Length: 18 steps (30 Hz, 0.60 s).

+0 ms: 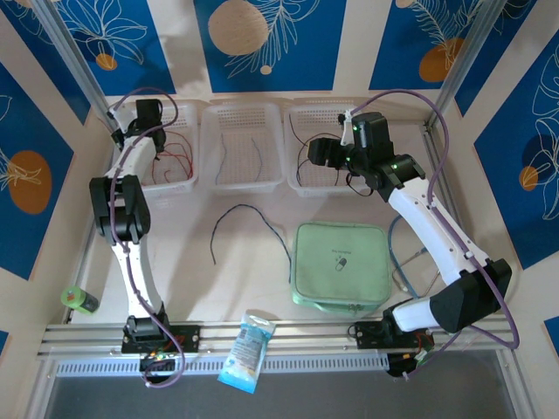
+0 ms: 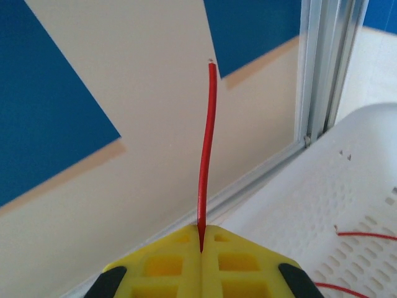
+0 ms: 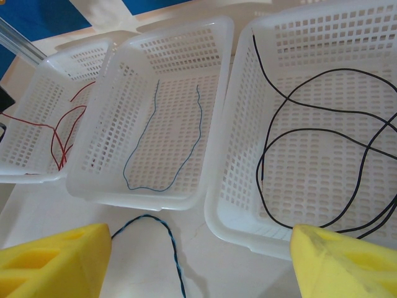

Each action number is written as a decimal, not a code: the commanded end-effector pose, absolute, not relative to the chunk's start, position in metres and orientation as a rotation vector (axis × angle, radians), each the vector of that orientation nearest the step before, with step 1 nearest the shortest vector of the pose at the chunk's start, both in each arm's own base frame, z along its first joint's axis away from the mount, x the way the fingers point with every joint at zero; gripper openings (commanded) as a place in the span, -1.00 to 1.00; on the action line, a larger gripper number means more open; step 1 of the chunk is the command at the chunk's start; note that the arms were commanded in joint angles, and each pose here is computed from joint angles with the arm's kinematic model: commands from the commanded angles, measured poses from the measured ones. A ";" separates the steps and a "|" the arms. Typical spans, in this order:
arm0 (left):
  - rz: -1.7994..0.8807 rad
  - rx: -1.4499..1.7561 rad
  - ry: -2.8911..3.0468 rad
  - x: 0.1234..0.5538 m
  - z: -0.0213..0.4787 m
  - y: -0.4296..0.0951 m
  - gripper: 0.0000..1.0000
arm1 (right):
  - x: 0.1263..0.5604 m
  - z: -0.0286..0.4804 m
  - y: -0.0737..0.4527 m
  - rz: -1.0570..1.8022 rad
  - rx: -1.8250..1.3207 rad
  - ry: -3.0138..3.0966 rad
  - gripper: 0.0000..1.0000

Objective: Untangle the cables

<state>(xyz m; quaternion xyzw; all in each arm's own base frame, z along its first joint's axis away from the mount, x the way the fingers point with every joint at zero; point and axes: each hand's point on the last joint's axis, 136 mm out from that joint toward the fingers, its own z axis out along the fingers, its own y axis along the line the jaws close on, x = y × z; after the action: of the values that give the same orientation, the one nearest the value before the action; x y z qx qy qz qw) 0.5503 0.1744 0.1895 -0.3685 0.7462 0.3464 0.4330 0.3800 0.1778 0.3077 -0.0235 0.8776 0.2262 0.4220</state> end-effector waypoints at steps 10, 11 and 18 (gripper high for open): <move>0.762 -0.866 2.100 0.568 0.135 0.164 -0.88 | 0.376 0.318 0.176 0.587 -0.062 2.182 0.52; 0.748 -0.868 2.108 0.570 0.134 0.162 -0.76 | 0.376 0.317 0.177 0.591 -0.060 2.185 0.52; 0.638 -0.833 2.126 0.576 0.145 0.148 0.64 | 0.373 0.323 0.175 0.586 -0.065 2.171 0.52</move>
<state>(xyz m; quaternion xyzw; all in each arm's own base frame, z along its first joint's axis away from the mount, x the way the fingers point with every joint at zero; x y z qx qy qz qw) 0.5742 0.1525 0.1361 -0.3306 0.8232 0.2739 0.3714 0.3793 0.1767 0.3061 -0.0227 0.8795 0.2255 0.4185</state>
